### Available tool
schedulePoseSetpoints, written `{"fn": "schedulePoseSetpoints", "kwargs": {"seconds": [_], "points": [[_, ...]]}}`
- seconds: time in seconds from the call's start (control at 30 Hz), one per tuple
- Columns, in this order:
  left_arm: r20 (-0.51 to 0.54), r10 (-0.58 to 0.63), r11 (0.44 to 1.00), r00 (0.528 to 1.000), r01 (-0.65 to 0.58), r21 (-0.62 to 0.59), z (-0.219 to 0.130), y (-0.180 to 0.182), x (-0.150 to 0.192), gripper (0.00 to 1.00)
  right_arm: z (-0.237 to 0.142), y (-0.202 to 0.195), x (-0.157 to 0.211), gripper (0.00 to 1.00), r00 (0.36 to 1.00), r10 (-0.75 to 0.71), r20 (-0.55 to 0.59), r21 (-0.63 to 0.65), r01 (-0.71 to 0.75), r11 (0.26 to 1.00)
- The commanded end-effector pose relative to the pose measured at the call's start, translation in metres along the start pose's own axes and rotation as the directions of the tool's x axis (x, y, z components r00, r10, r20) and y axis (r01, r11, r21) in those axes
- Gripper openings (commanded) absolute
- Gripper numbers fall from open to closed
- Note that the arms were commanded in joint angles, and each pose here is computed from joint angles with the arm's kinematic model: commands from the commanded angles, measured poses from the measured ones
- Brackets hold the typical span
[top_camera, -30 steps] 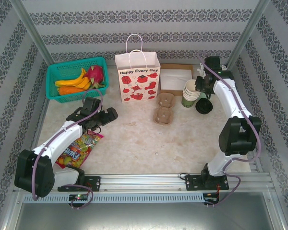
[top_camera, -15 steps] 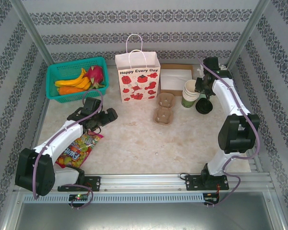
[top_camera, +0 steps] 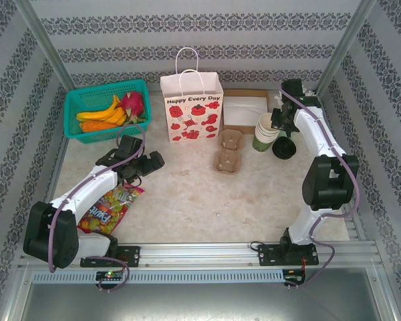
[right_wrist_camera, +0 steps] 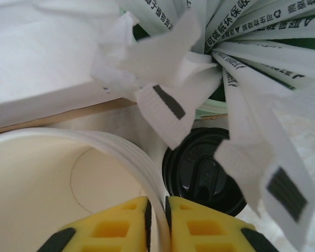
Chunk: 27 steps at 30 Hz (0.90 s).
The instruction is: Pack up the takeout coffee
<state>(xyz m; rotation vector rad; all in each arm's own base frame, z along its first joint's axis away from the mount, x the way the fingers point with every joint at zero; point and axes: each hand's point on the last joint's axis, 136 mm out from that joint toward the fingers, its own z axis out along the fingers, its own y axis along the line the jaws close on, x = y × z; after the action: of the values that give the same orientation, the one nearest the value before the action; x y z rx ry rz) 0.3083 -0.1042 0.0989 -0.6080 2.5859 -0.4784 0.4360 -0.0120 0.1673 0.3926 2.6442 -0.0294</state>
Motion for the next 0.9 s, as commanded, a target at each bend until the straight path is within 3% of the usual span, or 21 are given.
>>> {"fn": "schedulePoseSetpoints", "kwargs": {"seconds": [0.0, 0.2, 0.3, 0.37, 0.63, 0.87], "points": [[-0.001, 0.010, 1.000, 1.000, -0.010, -0.016, -0.003, -0.003, -0.001, 1.00, -0.010, -0.002, -0.010, 0.12, 0.999, -0.015, 0.029, 0.004, 0.015, 1.000], [-0.003, 0.009, 1.000, 1.000, -0.009, -0.018, -0.003, -0.002, 0.000, 1.00, -0.020, -0.002, -0.014, 0.07, 0.997, -0.060, 0.041, 0.000, 0.060, 0.998], [-0.006, 0.008, 1.000, 1.000, -0.008, -0.019, -0.003, -0.002, 0.001, 1.00, -0.021, 0.000, -0.013, 0.18, 0.997, -0.069, 0.032, -0.011, 0.069, 0.998], [-0.008, 0.007, 1.000, 1.000, -0.007, -0.020, -0.002, -0.001, 0.001, 1.00, -0.018, 0.000, -0.011, 0.18, 0.997, -0.073, 0.020, -0.011, 0.073, 0.997], [-0.013, 0.007, 1.000, 1.000, -0.007, -0.024, -0.003, 0.000, 0.003, 1.00, -0.019, 0.003, -0.007, 0.00, 0.997, -0.082, 0.007, -0.032, 0.082, 0.996], [-0.017, 0.010, 1.000, 1.000, -0.010, -0.018, -0.005, -0.001, 0.003, 1.00, -0.067, 0.011, -0.023, 0.00, 0.991, -0.028, 0.132, -0.108, 0.043, 0.993]]}}
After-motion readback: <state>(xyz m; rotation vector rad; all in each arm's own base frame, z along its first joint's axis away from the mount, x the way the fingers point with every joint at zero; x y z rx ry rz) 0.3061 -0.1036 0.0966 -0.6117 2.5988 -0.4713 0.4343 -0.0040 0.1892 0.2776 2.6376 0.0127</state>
